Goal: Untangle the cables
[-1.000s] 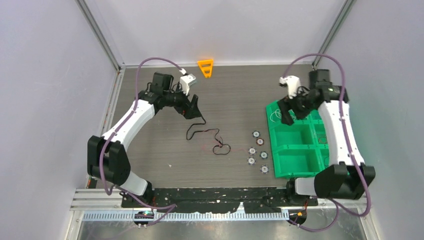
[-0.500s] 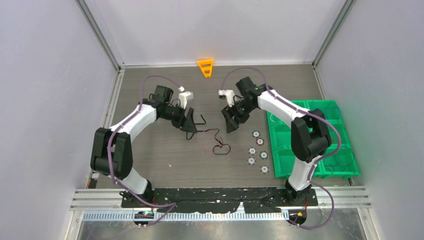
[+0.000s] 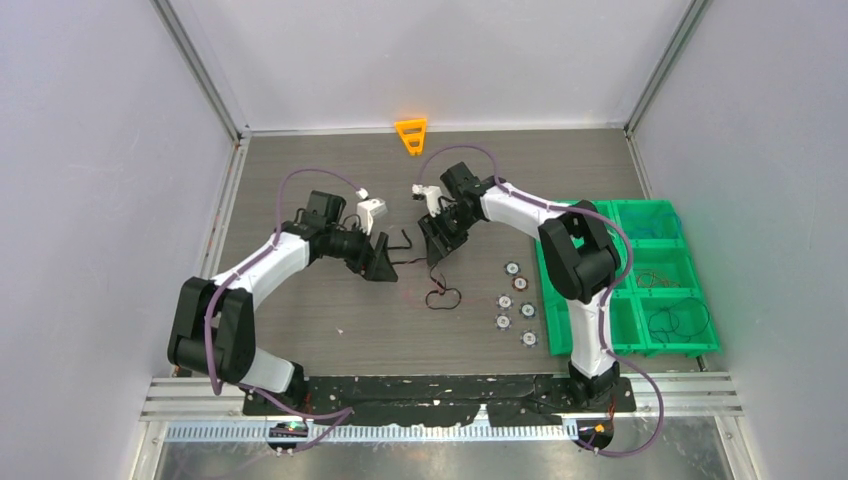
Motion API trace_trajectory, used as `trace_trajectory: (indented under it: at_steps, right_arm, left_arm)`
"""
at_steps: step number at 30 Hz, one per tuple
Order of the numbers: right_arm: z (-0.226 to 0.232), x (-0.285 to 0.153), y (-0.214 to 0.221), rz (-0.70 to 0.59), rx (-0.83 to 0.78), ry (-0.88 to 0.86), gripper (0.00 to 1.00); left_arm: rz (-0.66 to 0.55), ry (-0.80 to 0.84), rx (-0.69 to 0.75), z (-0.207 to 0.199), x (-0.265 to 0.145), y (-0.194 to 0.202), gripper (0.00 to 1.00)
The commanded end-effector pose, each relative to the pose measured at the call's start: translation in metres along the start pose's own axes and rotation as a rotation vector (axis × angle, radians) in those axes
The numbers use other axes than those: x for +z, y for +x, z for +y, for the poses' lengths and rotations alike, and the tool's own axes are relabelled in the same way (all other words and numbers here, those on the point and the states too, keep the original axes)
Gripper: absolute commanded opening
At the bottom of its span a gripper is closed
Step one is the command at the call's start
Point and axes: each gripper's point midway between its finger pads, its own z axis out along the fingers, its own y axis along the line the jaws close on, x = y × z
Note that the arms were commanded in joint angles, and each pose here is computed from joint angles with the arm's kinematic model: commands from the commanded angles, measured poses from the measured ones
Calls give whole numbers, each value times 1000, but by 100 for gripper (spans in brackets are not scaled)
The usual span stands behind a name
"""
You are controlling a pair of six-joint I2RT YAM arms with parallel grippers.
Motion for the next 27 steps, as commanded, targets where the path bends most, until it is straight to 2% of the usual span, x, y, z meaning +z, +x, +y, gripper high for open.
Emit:
trace_trajectory:
  at_steps: [1,5,7,11,14,17,23,27]
  right_arm:
    - [8,-2,-25,-64,-15,-35,33]
    - [27,-14,-32,-95,-30,-101,13]
    - [41,-26,-38,-124,-46,-141,6]
    - [79,-68,-61,-232,-102,-223,5]
    - [99,-92,-76,-310,-144,-262,5]
    - [115,-115,-89,-373,-193,-283,5]
    - [143,-155,-113,-465,-261,-320,5]
    - [159,-178,-129,-522,-265,-340,5]
  left_arm:
    - [-84,-27,44,6,-6,-32,72]
    - [-97,-47,37,12,-13,-33,72]
    - [-104,-50,43,11,-16,-33,74]
    - [-199,-43,135,-3,-28,-43,78]
    - [-330,-71,254,-18,-41,-61,92]
    - [-404,-115,376,-33,-52,-74,99]
    - [-533,-176,571,-66,-76,-114,99]
    - [-626,-208,732,-97,-83,-142,91]
